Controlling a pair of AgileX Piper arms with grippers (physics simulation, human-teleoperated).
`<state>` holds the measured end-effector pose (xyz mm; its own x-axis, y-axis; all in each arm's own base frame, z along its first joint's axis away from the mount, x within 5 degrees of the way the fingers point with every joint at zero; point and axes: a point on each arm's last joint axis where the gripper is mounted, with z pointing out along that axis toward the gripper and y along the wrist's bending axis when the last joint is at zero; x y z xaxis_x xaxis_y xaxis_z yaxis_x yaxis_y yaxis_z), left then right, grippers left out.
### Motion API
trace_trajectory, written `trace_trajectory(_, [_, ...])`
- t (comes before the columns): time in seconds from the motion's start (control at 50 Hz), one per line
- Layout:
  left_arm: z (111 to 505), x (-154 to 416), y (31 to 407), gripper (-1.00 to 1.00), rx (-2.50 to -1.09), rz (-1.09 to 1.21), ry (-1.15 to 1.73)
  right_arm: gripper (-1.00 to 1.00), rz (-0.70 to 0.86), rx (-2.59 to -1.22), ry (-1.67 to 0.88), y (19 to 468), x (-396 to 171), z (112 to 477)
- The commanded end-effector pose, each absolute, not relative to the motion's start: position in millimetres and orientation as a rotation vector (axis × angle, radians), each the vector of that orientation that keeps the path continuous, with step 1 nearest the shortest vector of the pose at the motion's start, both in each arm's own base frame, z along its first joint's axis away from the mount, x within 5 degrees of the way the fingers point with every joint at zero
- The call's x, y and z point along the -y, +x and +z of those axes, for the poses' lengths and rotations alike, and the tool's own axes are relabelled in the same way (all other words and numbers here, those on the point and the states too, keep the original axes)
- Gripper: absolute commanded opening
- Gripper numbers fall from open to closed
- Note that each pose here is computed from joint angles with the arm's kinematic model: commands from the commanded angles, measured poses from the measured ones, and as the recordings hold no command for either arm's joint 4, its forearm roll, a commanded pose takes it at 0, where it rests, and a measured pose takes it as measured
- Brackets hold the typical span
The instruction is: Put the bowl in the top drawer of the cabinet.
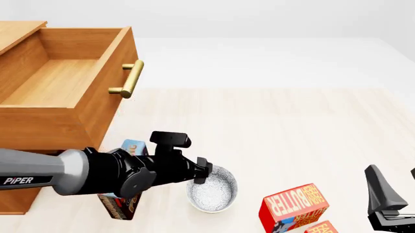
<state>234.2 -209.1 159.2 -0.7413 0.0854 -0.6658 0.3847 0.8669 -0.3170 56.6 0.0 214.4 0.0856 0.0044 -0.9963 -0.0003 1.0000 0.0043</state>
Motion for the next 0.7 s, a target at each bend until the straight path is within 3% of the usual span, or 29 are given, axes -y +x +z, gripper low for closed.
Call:
trace_trajectory(0.02, [151.9,211.2,232.1,1.0,-2.382,-0.584,0.335,1.0,0.004,-1.485,0.003,56.6,0.0,214.4])
trace_trajectory(0.62, [145.9,217.8,215.3,1.0,-2.395,-0.637,0.331,1.0,0.004,-1.485,0.003,56.6,0.0,214.4])
trace_trajectory(0.64, [146.7,215.1,218.3,-1.0,-2.39,-0.629,0.323,1.0,0.004,-1.485,0.003,56.6,0.0,214.4])
trace_trajectory(0.7, [145.1,215.4,217.3,-1.0,-2.393,-0.631,0.324,1.0,0.004,-1.485,0.003,56.6,0.0,214.4])
